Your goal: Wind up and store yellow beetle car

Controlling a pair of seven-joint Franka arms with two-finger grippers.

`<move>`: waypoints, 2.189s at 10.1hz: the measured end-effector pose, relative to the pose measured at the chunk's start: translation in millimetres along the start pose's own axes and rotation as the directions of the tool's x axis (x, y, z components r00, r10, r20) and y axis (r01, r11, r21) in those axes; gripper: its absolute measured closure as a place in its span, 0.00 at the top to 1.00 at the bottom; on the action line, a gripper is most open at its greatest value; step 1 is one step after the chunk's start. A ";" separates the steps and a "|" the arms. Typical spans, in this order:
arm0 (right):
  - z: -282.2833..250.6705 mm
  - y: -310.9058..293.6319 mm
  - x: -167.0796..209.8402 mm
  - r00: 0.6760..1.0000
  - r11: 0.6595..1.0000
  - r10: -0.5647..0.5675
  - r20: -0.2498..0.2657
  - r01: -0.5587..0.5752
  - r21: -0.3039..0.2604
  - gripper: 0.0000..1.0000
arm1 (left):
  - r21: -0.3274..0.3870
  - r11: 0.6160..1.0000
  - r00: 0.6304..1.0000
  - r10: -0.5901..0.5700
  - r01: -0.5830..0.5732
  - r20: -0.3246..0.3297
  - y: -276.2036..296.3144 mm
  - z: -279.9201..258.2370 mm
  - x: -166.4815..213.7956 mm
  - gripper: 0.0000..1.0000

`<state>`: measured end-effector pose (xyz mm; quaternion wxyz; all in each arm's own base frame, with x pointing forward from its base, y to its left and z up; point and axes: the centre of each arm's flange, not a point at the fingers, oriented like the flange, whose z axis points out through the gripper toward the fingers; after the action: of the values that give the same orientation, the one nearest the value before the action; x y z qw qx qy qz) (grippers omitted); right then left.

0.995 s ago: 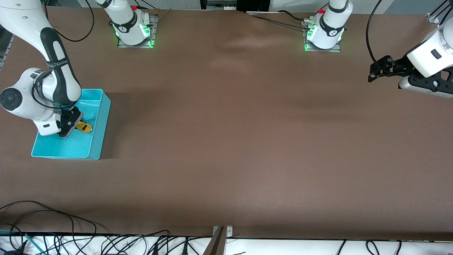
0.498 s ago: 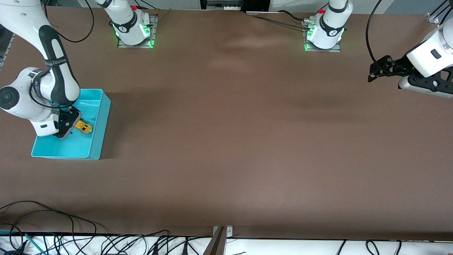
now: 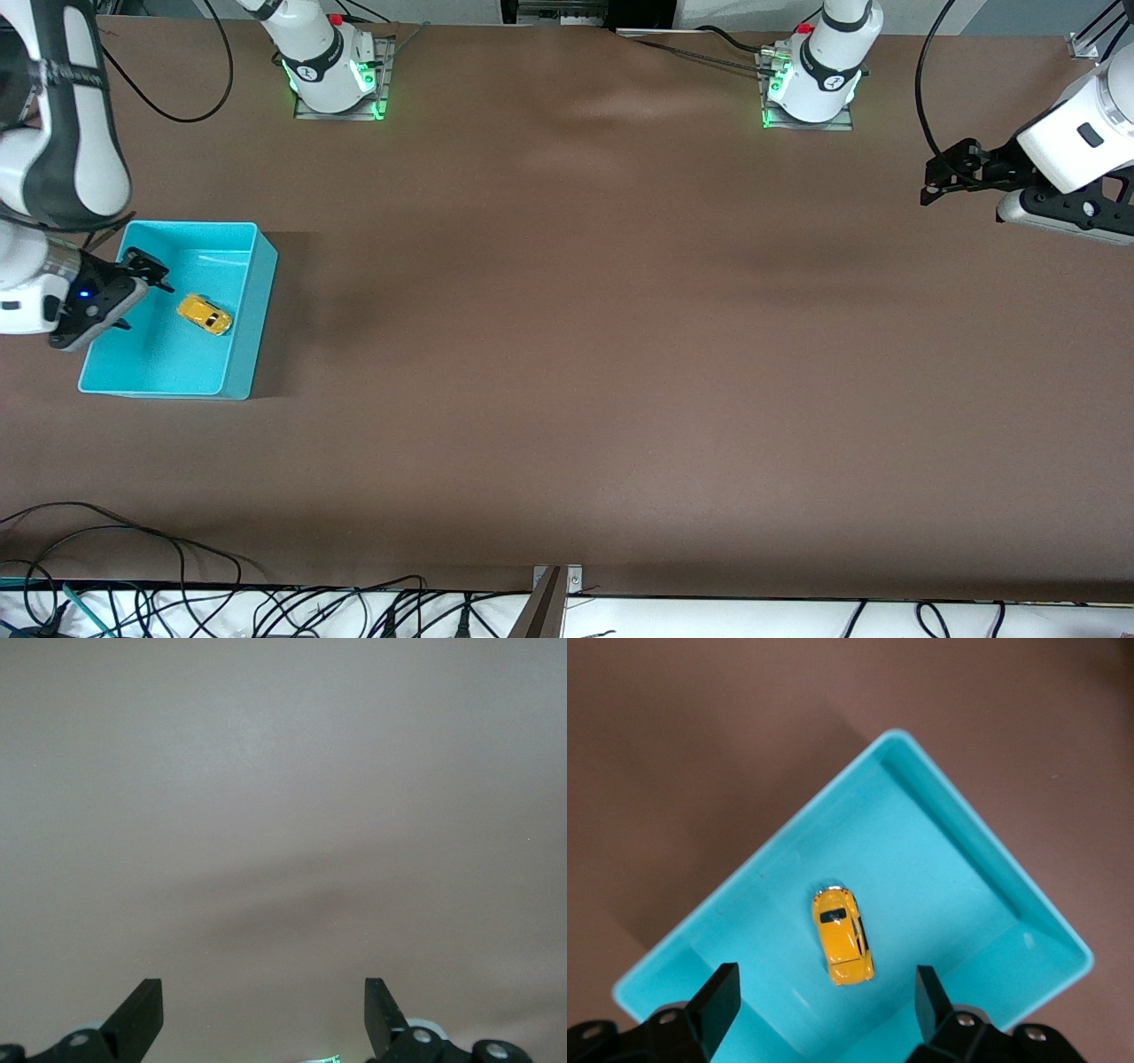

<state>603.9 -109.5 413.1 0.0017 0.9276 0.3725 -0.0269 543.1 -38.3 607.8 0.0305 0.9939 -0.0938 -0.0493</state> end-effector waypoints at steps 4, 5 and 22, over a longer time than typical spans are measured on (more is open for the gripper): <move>-91.3 -23.3 30.4 0.926 0.926 0.377 0.028 -0.378 0.023 1.00 | 0.000 1.000 1.000 0.001 -0.001 0.000 0.5 0.0 0.0 1.00; -102.6 -31.4 39.2 0.886 0.887 0.462 0.033 -0.462 0.012 1.00 | 0.000 1.000 1.000 0.002 -0.002 0.001 1.1 0.1 0.1 1.00; -120.6 -94.2 22.4 0.714 0.714 0.700 0.009 -0.699 -0.054 1.00 | 0.000 1.000 1.000 0.001 -0.001 0.001 -0.8 0.0 -0.2 1.00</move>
<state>560.8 -23.1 534.0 0.0386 0.9988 -0.0050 -0.0289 543.0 -37.5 607.8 0.0306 0.9939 -0.0941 -0.0496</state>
